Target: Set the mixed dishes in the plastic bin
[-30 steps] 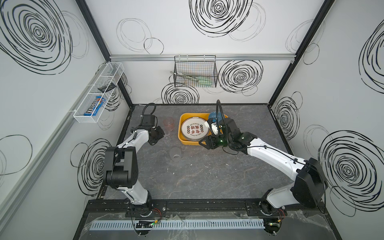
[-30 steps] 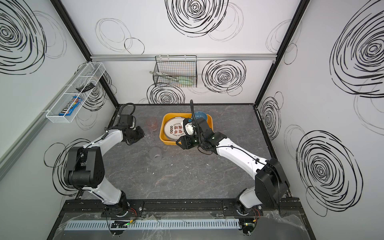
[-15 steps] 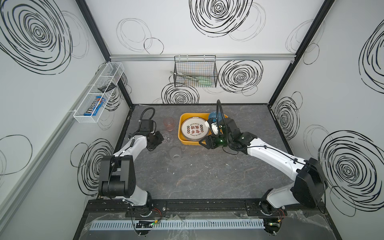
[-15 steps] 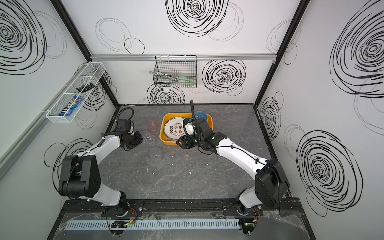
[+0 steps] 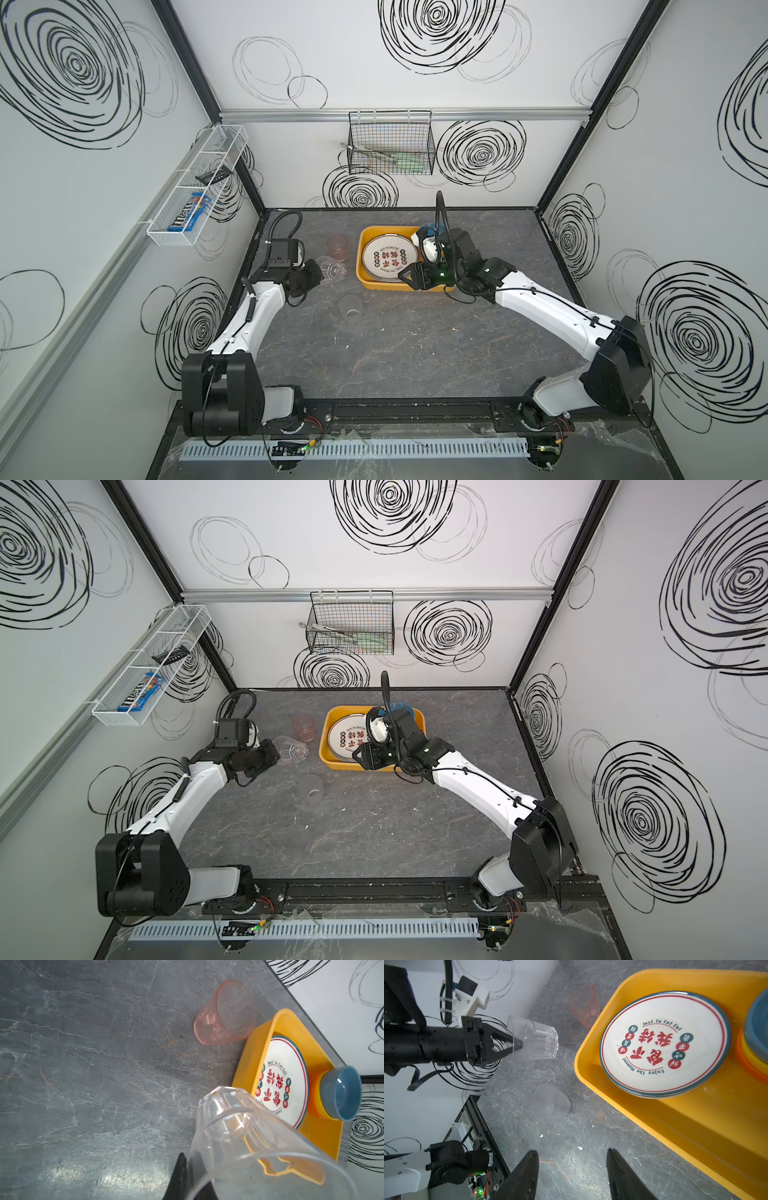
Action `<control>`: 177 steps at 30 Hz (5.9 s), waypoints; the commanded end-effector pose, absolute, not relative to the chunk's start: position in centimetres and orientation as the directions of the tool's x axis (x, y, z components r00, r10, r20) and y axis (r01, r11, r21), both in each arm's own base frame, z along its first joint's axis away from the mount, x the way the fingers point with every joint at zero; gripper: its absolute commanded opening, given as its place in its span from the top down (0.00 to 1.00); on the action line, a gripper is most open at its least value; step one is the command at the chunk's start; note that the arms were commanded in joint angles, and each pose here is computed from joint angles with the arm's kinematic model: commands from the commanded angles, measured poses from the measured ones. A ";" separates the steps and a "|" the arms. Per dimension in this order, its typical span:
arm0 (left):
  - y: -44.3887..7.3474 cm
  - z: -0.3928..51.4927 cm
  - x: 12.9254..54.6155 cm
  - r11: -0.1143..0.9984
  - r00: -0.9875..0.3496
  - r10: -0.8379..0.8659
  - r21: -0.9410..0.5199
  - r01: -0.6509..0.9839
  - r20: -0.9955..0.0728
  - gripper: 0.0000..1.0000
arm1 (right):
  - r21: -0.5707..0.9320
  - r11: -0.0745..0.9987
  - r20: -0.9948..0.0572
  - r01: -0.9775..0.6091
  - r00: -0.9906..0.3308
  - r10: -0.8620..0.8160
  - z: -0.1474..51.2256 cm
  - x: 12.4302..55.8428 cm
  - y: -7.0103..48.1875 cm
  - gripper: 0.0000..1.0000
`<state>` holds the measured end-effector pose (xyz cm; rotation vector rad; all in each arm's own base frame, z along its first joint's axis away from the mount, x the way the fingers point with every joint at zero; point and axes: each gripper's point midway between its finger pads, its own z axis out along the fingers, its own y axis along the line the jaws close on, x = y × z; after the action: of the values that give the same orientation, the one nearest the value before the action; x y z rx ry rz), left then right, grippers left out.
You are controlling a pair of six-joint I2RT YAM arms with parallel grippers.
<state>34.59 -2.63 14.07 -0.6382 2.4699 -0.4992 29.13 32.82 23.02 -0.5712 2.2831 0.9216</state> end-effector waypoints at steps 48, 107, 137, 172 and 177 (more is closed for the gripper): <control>-20.2 21.7 32.5 0.853 -0.845 -0.195 -0.512 0.105 -0.498 0.89 | 0.368 0.780 -0.602 -0.506 -0.769 -0.215 22.8 30.0 35.8 0.63; -17.0 21.3 29.4 0.770 -0.842 -0.306 -0.635 0.055 -0.444 0.46 | 0.082 0.993 -0.630 -0.082 -0.777 -0.012 19.1 39.6 18.5 1.00; -13.6 18.5 28.1 0.781 -0.846 -0.352 -0.624 -0.029 -0.401 0.45 | 0.068 0.998 -0.495 -0.006 -0.868 0.029 11.6 41.1 17.8 1.00; -11.4 16.8 27.1 0.792 -0.840 -0.385 -0.605 -0.087 -0.382 0.45 | 0.091 0.996 -0.488 0.017 -0.871 0.059 11.4 41.6 17.7 0.68; -10.5 16.0 27.0 0.808 -0.837 -0.393 -0.577 -0.116 -0.381 0.45 | 0.111 0.994 -0.516 0.013 -0.854 0.069 13.8 41.0 17.5 0.64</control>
<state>27.32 -11.36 16.60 -0.3739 2.4928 -0.8008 41.39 17.92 10.49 0.0368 2.6416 0.1156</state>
